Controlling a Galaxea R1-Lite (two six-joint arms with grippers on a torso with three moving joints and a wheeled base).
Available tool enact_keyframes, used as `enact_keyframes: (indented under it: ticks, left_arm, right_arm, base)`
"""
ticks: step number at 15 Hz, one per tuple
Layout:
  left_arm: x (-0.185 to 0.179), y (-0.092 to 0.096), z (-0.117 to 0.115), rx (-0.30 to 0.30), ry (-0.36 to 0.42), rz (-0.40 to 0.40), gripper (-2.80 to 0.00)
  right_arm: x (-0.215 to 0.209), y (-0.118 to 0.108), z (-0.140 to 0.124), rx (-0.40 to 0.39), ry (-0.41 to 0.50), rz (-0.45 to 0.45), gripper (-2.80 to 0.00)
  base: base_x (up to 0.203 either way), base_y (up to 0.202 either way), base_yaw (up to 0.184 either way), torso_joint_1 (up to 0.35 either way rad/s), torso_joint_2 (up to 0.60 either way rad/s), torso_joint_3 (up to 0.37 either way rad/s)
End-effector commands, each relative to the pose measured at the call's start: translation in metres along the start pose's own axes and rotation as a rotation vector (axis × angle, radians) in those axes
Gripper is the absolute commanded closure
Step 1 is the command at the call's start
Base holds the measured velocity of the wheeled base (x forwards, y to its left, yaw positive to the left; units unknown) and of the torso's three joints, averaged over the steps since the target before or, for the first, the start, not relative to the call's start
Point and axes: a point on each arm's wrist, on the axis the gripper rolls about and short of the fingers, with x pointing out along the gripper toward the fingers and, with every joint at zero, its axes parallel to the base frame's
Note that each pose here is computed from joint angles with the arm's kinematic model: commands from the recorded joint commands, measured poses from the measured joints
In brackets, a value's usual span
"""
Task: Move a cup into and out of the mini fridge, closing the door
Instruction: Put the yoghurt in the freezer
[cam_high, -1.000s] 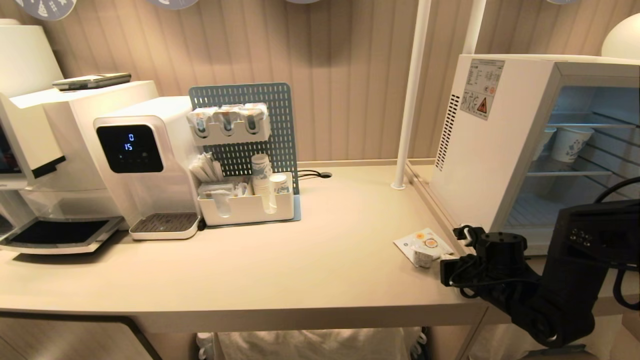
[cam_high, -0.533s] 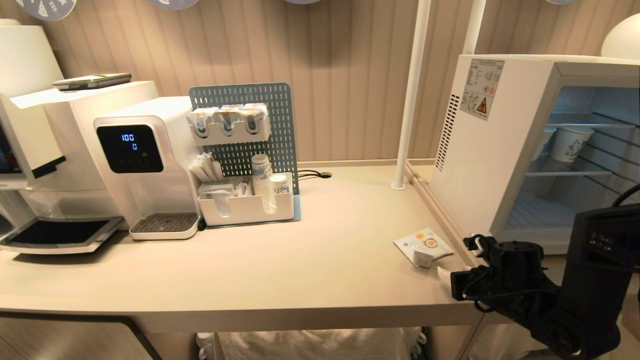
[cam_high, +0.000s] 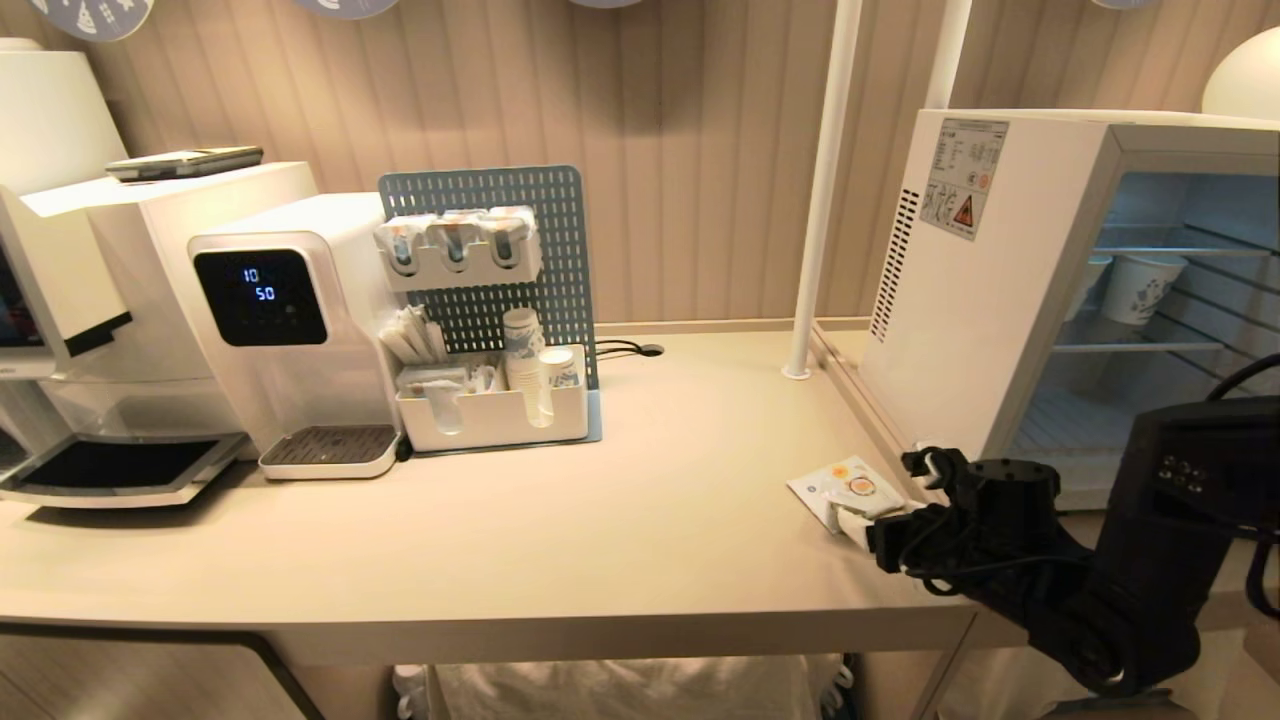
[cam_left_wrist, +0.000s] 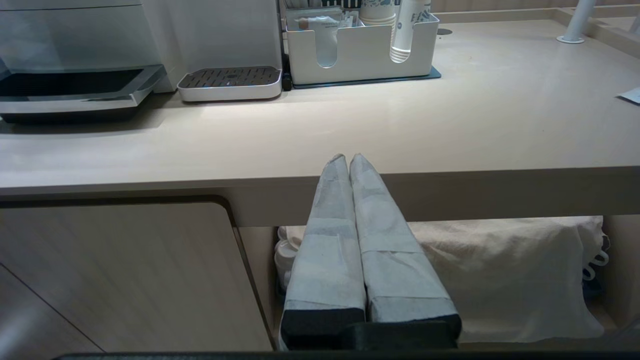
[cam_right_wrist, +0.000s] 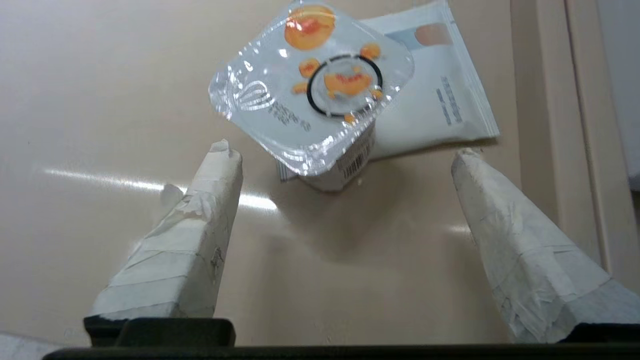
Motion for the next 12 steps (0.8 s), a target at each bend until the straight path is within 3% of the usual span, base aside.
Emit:
enact_keyframes:
  ticks: [1,5,12]
  left_arm:
    - [0.0,0.0,0.0,-0.003,-0.002,0.0,0.0]
    - [0.0,0.0,0.0,-0.004,-0.001,0.0,0.0]
    - [0.0,0.0,0.0,-0.01,0.001,-0.001,0.0]
  right_arm:
    - [0.017,0.005,-0.004,-0.007,-0.008,0.011,-2.8]
    - [0.033,0.007,0.003,-0.01,-0.041,0.003,-2.8]
    - [0.06,0.008,0.027,-0.023,-0.015,-0.003,-2.8]
  base:
    - [0.0,0.0,0.0,0.0,0.0,0.0]
    - [0.0,0.0,0.0,0.0,0.0,0.0]
    - [0.0,0.0,0.0,0.0,0.0,0.0]
